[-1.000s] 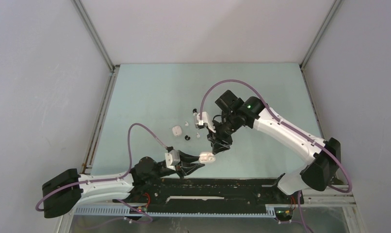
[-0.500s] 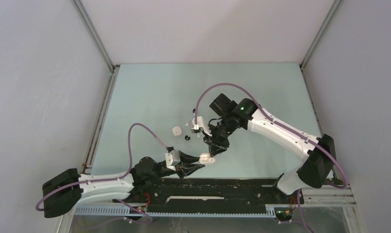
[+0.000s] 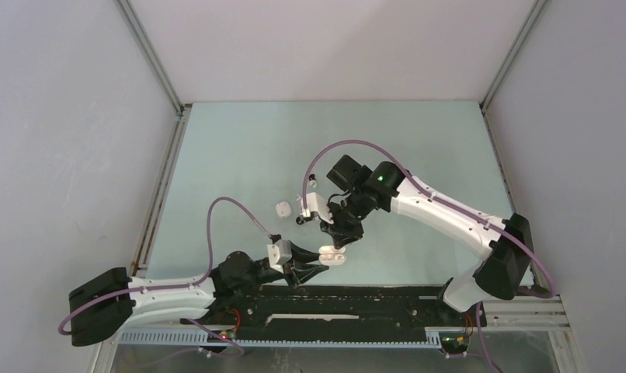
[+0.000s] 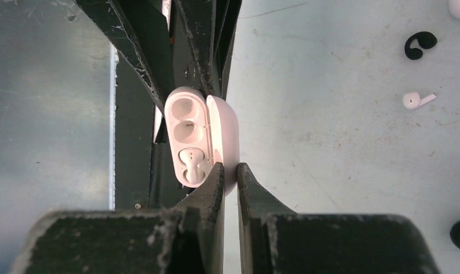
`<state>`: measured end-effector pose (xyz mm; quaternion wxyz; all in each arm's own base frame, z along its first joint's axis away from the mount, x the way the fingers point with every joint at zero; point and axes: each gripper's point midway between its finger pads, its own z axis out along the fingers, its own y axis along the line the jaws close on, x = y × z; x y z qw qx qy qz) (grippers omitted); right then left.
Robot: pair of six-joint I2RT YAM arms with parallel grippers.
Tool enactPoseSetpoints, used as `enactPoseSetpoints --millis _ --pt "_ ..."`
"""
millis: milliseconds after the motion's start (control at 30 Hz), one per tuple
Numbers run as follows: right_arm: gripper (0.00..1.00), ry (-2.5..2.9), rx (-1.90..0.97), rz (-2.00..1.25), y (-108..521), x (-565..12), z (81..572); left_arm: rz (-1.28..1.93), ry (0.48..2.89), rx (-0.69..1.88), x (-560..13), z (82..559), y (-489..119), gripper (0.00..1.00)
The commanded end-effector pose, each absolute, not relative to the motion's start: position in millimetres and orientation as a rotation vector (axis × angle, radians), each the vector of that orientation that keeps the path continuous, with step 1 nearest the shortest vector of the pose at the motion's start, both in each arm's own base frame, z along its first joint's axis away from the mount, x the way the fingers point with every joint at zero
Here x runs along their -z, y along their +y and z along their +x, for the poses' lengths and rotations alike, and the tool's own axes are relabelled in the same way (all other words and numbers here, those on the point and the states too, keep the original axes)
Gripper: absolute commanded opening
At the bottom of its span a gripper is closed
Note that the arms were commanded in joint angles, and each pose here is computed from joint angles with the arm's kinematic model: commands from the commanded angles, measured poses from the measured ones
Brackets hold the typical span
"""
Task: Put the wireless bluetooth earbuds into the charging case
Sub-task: Pass from the right arm to the left, then pass from the left arm to the right
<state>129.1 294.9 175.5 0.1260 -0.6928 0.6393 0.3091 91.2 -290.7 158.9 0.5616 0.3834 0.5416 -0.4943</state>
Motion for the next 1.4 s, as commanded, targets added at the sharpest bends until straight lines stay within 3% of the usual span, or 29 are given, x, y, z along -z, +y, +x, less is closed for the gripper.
enactPoseSetpoints --millis 0,100,367,700,1033,1367 --pt "0.04 1.85 -0.872 -2.013 302 -185 126 0.823 1.355 1.079 -145 109 -283 0.39" --pt "0.04 1.853 -0.826 -2.007 303 -184 130 0.818 1.392 1.074 -139 111 -282 0.47" --pt "0.05 1.851 -0.712 -2.008 304 -180 137 0.812 1.4 1.105 -146 111 -291 0.47" --pt "0.05 1.844 -0.593 -1.985 303 -180 151 0.713 1.467 1.174 -150 115 -292 0.61" --pt "0.05 1.804 -0.379 -1.891 291 -192 178 0.185 1.534 1.579 -202 119 -282 0.7" --pt "0.05 1.773 -0.341 -1.863 284 -202 180 0.02 1.702 1.796 -214 122 -307 0.68"
